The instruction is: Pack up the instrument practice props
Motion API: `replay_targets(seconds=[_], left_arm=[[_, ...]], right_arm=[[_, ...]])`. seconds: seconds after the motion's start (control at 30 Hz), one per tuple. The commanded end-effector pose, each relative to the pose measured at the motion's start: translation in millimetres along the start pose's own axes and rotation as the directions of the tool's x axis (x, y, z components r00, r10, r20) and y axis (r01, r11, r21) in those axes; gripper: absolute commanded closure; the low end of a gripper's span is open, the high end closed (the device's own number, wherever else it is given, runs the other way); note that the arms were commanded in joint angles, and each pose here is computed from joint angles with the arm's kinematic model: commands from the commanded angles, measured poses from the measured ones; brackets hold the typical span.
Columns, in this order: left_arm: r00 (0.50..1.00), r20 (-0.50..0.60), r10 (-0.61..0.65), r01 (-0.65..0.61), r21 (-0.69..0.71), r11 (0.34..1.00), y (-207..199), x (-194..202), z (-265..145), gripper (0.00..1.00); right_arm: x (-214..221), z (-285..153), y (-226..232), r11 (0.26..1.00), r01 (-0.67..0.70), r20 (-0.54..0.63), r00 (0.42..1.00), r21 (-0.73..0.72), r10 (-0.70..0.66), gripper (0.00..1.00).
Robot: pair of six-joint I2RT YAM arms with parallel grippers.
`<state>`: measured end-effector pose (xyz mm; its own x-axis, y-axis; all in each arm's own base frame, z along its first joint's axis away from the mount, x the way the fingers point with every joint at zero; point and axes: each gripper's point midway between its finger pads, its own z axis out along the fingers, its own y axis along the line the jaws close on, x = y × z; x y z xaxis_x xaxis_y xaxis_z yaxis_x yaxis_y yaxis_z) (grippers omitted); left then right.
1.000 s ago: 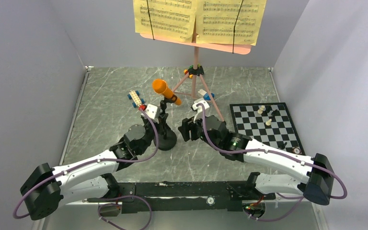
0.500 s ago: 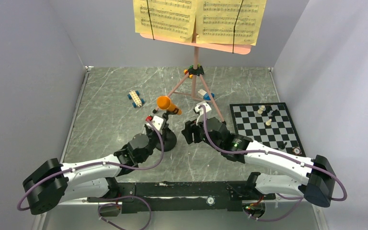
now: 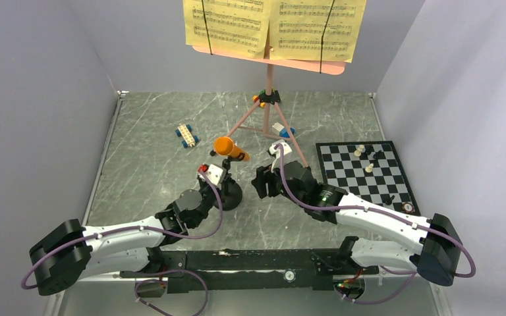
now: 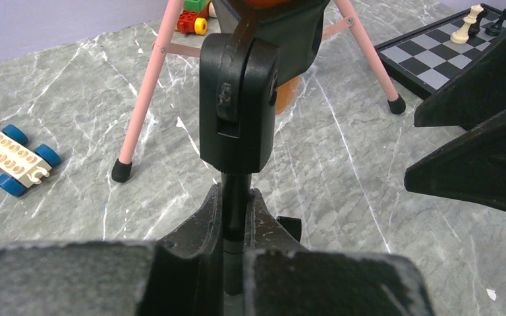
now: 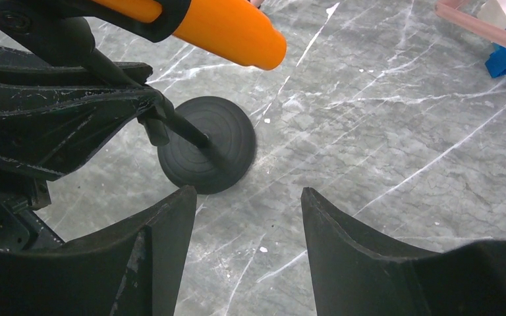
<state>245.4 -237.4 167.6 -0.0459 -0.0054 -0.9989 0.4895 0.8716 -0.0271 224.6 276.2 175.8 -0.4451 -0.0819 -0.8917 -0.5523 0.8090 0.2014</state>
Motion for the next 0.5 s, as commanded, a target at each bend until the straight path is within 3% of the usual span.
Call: replay_targets(seconds=[0.0, 0.1, 0.43, 0.47], left_arm=[[0.996, -0.084, -0.013, 0.018, 0.061, 0.998, -12.7, 23.0, -8.9, 0.85], [0.997, -0.073, -0.034, 0.039, 0.061, 0.997, -12.9, 16.8, -10.4, 0.71], [0.995, -0.005, -0.102, 0.103, 0.063, 0.993, -8.0, -11.7, -21.8, 0.41], [0.994, 0.001, -0.107, 0.107, 0.069, 0.992, -8.1, -14.9, -23.6, 0.31]], right_arm=[[-14.6, -5.2, 4.1, 0.999, -0.028, 0.052, 0.998, -0.022, 0.029, 0.36], [-14.8, -5.9, 3.0, 0.999, -0.029, 0.053, 0.998, -0.019, 0.030, 0.36], [-15.6, -5.9, 1.9, 1.000, -0.023, 0.051, 0.998, -0.014, 0.024, 0.36], [-15.4, -5.8, 2.1, 1.000, -0.022, 0.049, 0.999, -0.014, 0.023, 0.36]])
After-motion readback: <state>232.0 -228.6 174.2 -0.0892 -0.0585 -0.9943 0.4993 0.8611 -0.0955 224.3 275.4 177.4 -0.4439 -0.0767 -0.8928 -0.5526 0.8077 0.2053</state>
